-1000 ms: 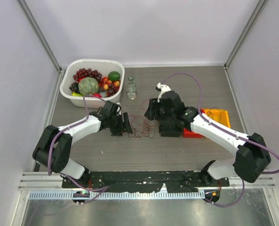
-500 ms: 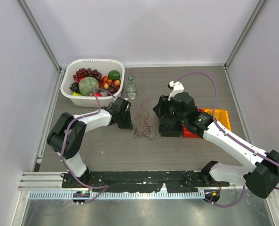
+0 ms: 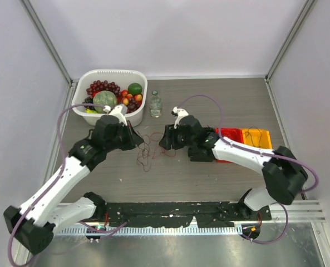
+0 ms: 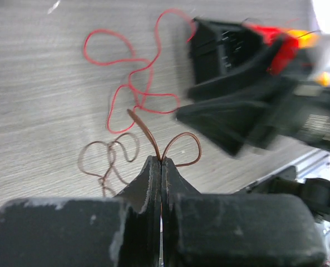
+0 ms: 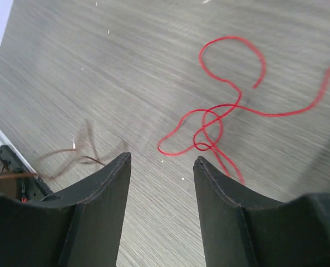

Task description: Untangle the cables

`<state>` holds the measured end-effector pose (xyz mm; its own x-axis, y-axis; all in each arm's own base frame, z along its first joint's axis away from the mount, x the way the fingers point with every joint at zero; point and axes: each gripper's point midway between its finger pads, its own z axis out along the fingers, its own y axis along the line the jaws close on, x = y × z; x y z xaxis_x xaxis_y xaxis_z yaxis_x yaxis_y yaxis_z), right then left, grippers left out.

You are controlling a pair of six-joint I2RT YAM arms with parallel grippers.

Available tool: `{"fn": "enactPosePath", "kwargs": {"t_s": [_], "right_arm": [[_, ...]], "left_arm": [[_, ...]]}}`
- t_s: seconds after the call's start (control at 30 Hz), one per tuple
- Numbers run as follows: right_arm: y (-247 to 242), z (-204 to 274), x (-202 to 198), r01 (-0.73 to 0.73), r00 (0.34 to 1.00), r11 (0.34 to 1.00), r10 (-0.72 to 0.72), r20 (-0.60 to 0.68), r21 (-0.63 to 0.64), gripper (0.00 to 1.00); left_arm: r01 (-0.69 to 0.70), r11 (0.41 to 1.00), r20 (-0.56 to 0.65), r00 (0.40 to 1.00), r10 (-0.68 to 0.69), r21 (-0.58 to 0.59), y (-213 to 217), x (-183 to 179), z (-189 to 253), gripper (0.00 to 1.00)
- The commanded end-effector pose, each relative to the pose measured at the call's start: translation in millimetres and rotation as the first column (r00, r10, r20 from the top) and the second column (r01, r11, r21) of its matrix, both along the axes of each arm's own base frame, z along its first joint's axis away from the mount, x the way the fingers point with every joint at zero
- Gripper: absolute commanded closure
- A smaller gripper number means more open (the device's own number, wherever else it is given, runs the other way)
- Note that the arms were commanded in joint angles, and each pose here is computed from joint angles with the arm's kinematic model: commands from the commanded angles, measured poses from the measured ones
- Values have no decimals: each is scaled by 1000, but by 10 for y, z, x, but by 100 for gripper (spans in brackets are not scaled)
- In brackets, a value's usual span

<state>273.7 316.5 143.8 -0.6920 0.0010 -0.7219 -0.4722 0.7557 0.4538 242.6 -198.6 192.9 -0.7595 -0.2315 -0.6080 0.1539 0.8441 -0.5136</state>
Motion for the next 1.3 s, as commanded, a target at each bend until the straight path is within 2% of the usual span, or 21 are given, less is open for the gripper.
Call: {"fn": "enactPosePath", "kwargs": {"t_s": [0.0,0.1,0.17,0.3,0.37,0.4,0.53,0.57,0.6,0.67,0.7,0.77,0.83,0.9,0.97,1.07,1.17,1.27], "right_arm": [[523,68,32,-67,998,990,68,-2,121,46],[819,-9,2,-112,993,980,118,-26,163,46],[932,-222,35,-91,992,984,103,-74,151,46],[866,-660,139,-3,989,999,9,-150,42,46],[825,-608,124,-24,992,999,27,-120,29,45],[783,-473,145,-17,996,999,20,-83,31,44],[378,-38,207,-10,994,993,22,107,-120,35],[301,208,213,5,988,995,11,157,-102,32],[151,253,262,33,983,990,-7,183,-140,28],[-65,554,307,64,974,991,-36,225,-119,25],[-116,715,285,56,970,994,-32,241,-92,25],[-108,1005,146,-59,962,998,64,266,-28,24],[170,1280,-307,-304,903,952,277,328,31,21],[355,1512,-598,-392,843,919,341,417,39,18],[474,1703,-772,-443,794,895,368,484,46,17],[615,2035,-848,-483,781,857,330,530,179,17],[773,2328,-1054,-582,754,752,357,551,309,17],[842,2408,-996,-552,788,744,317,528,377,17]], "left_arm": [[35,999,143,989,-29,-40,162,-231,676,100],[69,994,260,965,-44,-89,227,-371,1181,100],[110,986,349,935,-61,-124,252,-480,1556,100],[168,967,531,846,-41,-193,391,-749,2330,100],[163,964,562,827,-16,-212,459,-820,2517,100],[149,965,556,831,-6,-213,485,-825,2539,100],[129,971,503,864,-11,-201,468,-787,2452,100],[137,970,498,867,-19,-201,442,-779,2431,100],[145,968,495,868,-25,-205,419,-775,2407,100],[147,965,492,870,-22,-218,395,-758,2389,100],[149,964,489,872,-24,-218,380,-746,2370,100],[148,964,482,876,-24,-222,365,-732,2357,100],[148,963,465,885,-28,-224,342,-717,2323,100],[142,965,445,895,-29,-222,328,-697,2298,100],[135,967,424,905,-31,-216,317,-679,2257,100],[135,968,409,912,-38,-212,295,-663,2209,100],[133,967,396,918,-38,-216,277,-651,2153,100],[139,965,374,926,-47,-222,244,-650,2081,100]]}}
